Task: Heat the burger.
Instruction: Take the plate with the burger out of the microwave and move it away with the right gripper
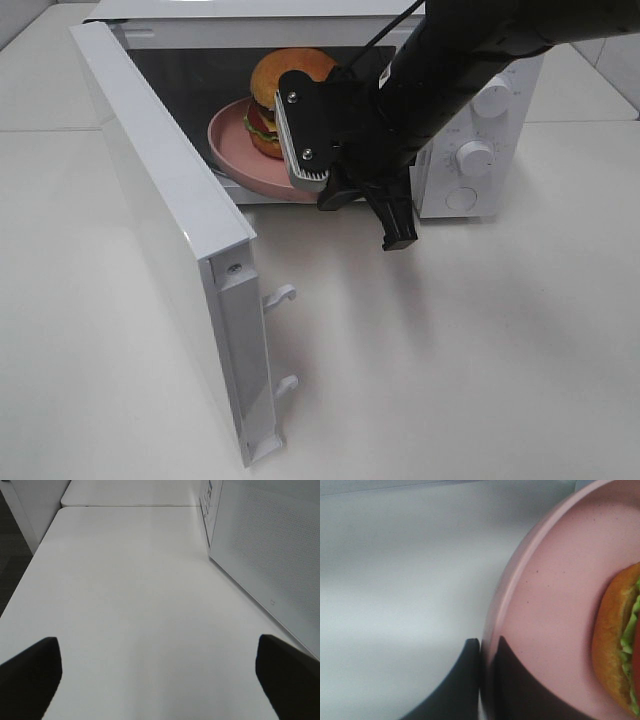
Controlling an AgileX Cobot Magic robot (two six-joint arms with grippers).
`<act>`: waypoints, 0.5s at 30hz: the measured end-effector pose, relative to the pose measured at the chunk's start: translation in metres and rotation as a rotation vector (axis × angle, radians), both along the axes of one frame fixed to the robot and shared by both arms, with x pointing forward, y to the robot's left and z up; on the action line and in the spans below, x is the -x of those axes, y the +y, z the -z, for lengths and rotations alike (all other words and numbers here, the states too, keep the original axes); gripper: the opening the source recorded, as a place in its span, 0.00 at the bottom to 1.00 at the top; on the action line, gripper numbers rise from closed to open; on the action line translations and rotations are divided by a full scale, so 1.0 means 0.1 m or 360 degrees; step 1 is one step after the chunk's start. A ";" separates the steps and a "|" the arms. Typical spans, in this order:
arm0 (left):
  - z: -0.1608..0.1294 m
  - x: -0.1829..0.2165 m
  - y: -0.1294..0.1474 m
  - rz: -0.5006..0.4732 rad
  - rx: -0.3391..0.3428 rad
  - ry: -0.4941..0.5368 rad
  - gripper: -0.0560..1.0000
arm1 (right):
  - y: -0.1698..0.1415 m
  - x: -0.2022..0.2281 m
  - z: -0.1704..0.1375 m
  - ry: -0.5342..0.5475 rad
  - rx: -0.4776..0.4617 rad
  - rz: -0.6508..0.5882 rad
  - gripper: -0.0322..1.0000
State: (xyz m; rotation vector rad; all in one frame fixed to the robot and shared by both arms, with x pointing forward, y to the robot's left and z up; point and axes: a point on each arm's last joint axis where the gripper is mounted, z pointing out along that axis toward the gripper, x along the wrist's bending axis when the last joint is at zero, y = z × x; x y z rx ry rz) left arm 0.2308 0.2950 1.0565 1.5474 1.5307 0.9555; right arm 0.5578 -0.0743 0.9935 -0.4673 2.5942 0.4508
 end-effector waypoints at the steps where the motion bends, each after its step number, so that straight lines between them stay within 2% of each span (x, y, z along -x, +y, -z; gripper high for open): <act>1: 0.00 0.00 0.00 0.0000 0.0000 0.0000 0.99 | 0.00 0.00 0.00 0.0000 0.0000 0.0000 0.07; 15: 0.00 0.00 0.00 0.0000 0.0000 0.0000 0.99 | -0.18 0.28 -0.03 -0.0030 -0.0020 0.0016 0.07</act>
